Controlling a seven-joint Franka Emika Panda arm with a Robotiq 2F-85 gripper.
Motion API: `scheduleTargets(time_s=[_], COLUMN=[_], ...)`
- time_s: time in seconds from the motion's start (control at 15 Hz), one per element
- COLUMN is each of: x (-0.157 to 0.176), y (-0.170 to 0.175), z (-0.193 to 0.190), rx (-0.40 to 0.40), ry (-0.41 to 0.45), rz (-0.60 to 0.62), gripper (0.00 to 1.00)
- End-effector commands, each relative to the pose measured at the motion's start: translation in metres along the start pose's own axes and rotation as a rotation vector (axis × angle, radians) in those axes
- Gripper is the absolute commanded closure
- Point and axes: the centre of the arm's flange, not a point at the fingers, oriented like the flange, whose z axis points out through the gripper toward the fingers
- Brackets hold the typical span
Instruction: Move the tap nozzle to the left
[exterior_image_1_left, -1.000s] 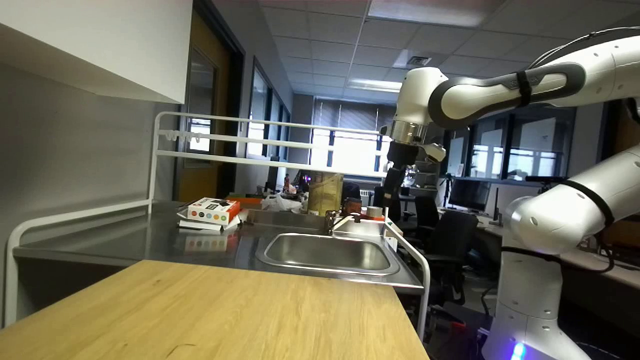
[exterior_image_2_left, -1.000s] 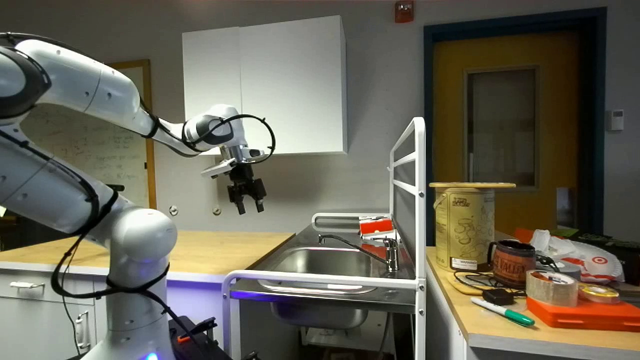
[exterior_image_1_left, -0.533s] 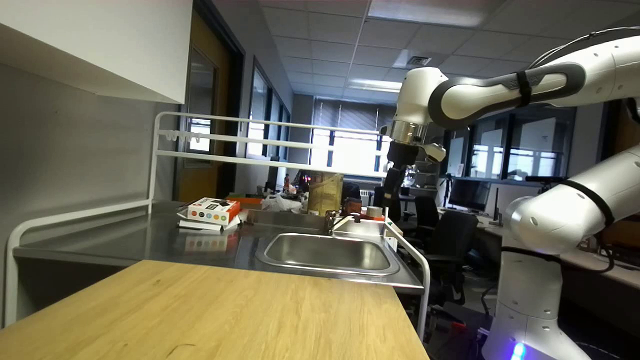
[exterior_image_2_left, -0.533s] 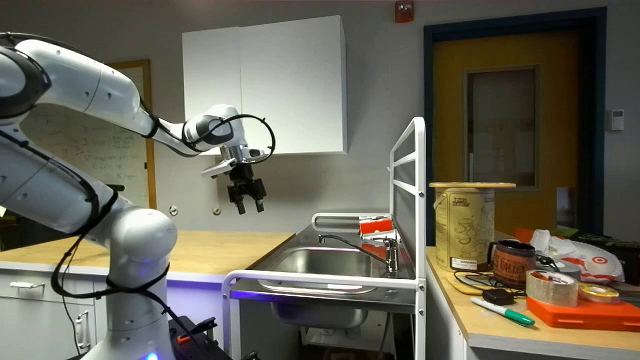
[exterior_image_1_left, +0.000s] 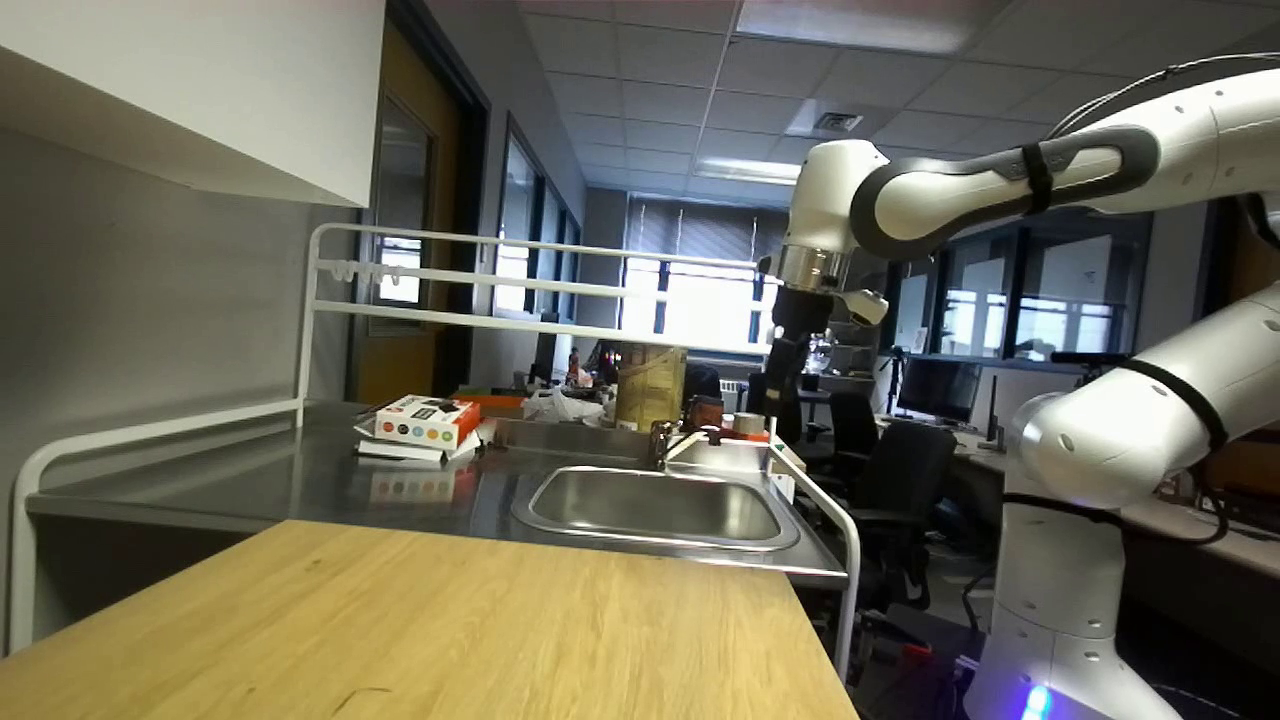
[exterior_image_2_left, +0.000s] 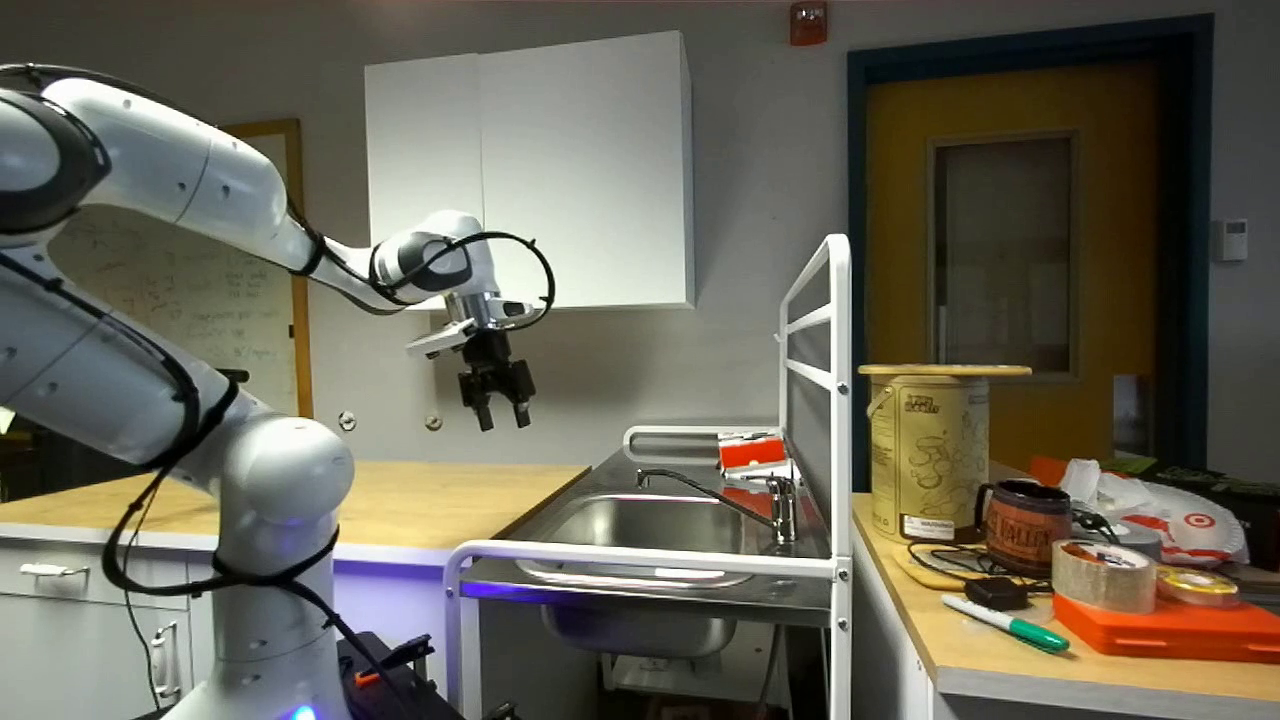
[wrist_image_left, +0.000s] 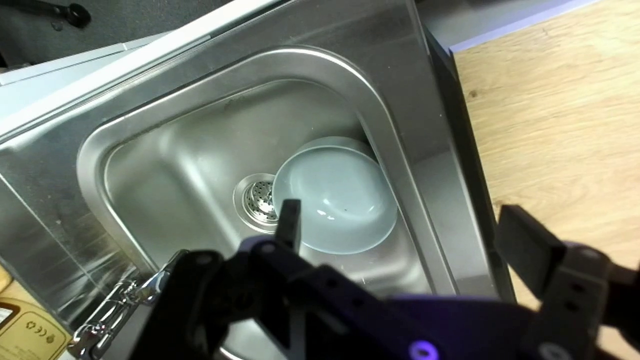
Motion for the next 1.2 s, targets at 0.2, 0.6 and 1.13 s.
scheduleTargets(time_s=[0.2, 0.6, 1.13], x=[0.031, 0.059, 0.098], y=[0.015, 0.034, 0.095], z=[0.004, 0.015, 0.036], rx=[-0.005, 0.008, 0.029], ry=[0.001, 0.026, 0.053], rz=[0.106, 0.27, 0.648], gripper=[0.0, 0.0, 0.0])
